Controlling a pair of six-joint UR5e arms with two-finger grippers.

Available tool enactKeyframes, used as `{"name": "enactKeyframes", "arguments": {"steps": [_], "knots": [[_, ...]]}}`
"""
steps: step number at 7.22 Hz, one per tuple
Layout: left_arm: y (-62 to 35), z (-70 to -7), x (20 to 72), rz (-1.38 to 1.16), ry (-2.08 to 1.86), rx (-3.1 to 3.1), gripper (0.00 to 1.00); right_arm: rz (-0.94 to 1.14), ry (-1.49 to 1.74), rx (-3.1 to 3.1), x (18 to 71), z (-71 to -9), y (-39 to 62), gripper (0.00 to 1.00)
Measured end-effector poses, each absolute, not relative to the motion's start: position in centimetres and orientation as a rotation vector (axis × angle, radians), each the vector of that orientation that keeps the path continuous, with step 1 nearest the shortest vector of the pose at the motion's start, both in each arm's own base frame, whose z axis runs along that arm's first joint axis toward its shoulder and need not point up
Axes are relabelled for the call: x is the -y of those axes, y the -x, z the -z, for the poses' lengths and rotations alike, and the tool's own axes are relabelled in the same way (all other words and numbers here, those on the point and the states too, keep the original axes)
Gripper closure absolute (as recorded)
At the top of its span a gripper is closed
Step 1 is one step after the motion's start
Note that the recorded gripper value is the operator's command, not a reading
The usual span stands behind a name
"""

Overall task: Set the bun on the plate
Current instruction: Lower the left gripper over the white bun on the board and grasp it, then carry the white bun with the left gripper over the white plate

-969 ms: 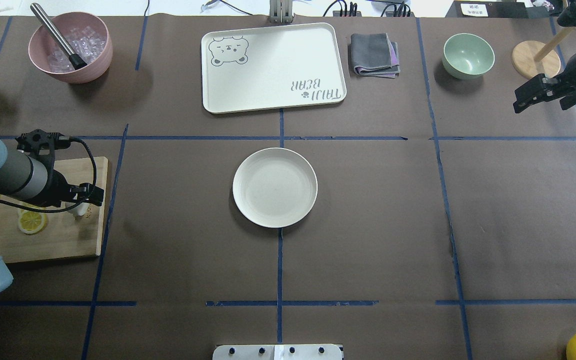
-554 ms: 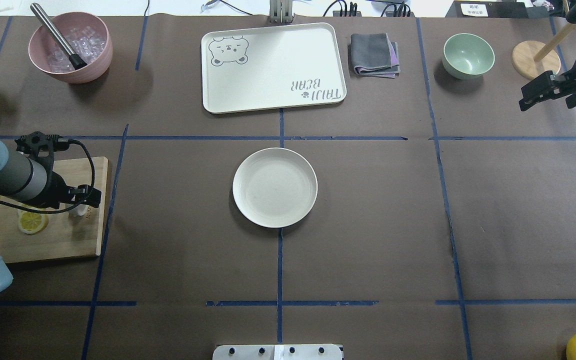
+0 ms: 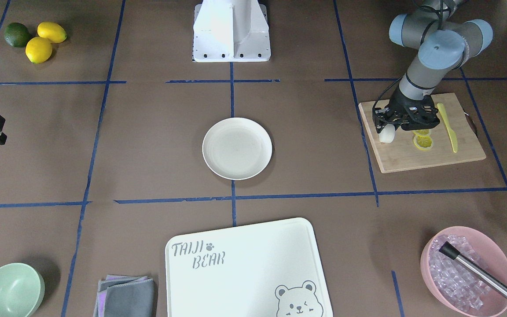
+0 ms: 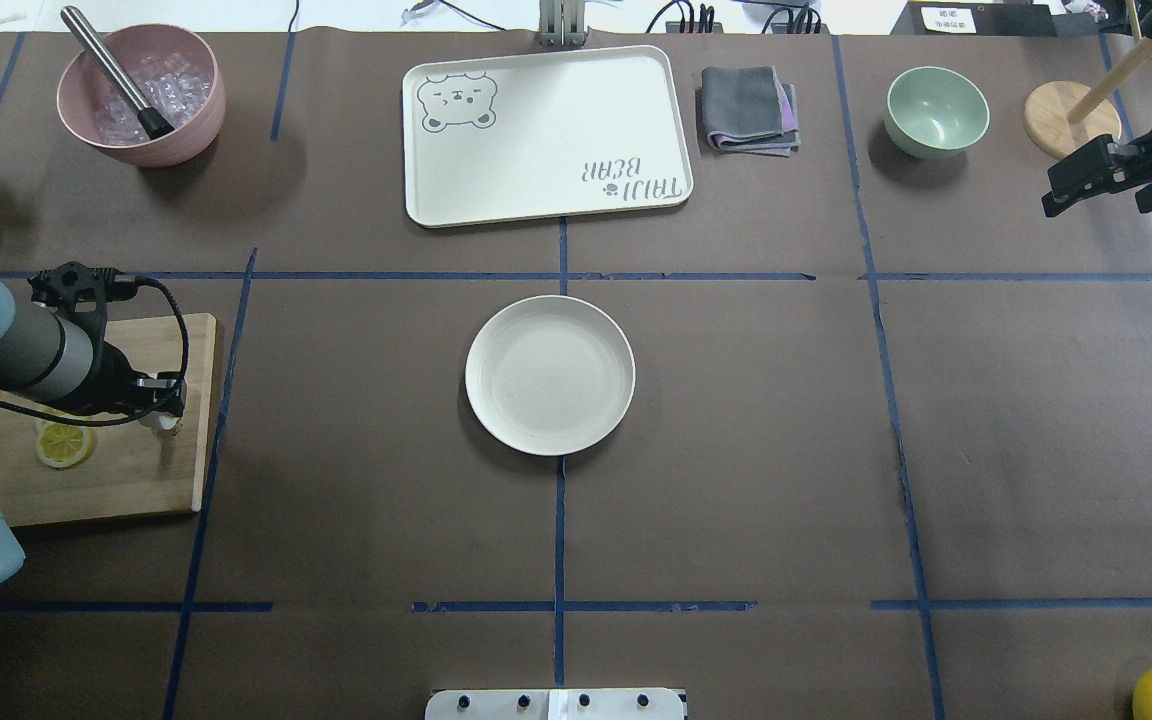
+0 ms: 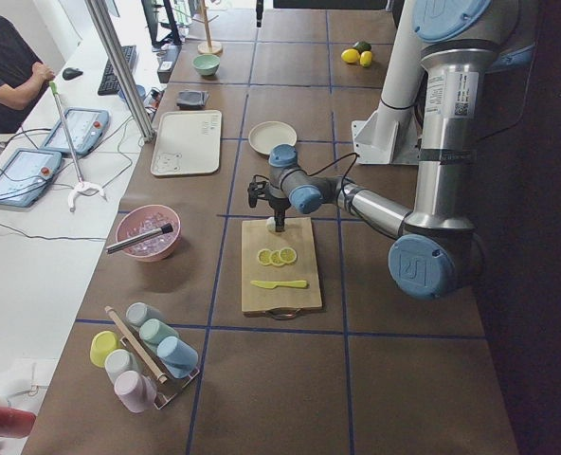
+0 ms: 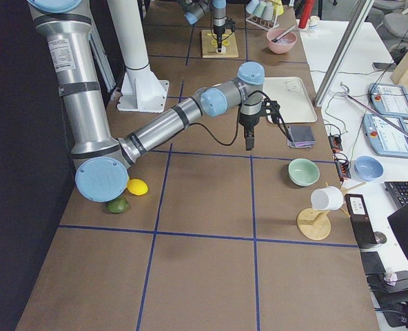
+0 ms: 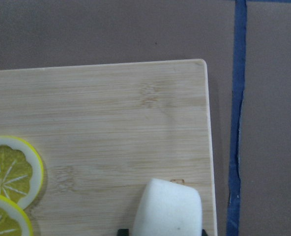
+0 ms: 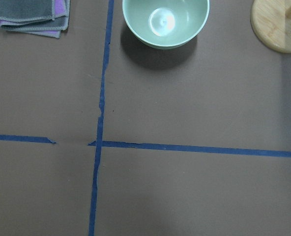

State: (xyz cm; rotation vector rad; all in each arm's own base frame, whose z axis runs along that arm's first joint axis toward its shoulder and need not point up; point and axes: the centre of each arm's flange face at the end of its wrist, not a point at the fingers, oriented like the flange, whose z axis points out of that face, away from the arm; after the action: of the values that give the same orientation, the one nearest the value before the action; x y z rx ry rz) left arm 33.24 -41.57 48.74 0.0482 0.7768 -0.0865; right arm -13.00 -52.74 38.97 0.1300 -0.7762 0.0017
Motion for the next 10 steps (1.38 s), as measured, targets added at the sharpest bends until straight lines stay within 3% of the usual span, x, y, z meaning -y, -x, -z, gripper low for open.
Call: {"name": "enactKeyframes", "arguments": {"steps": [1,5,10], "knots": [[-33.1,-48.6,41.5,0.088,-0.048,-0.78,0.73,-0.003,-0.131,0.776,52.8,-39.0,12.9,0.0],[-32.8,-42.9,41.7,0.089,-0.049,-0.794,0.72,-0.032,-0.132,0.775,52.9,-39.5,11.3,0.0],[-44.0,-22.9,47.3,0.195,0.018,-0.811,0.71,0.03,-0.147,0.725,50.4,-47.2,2.7,0.0]]}}
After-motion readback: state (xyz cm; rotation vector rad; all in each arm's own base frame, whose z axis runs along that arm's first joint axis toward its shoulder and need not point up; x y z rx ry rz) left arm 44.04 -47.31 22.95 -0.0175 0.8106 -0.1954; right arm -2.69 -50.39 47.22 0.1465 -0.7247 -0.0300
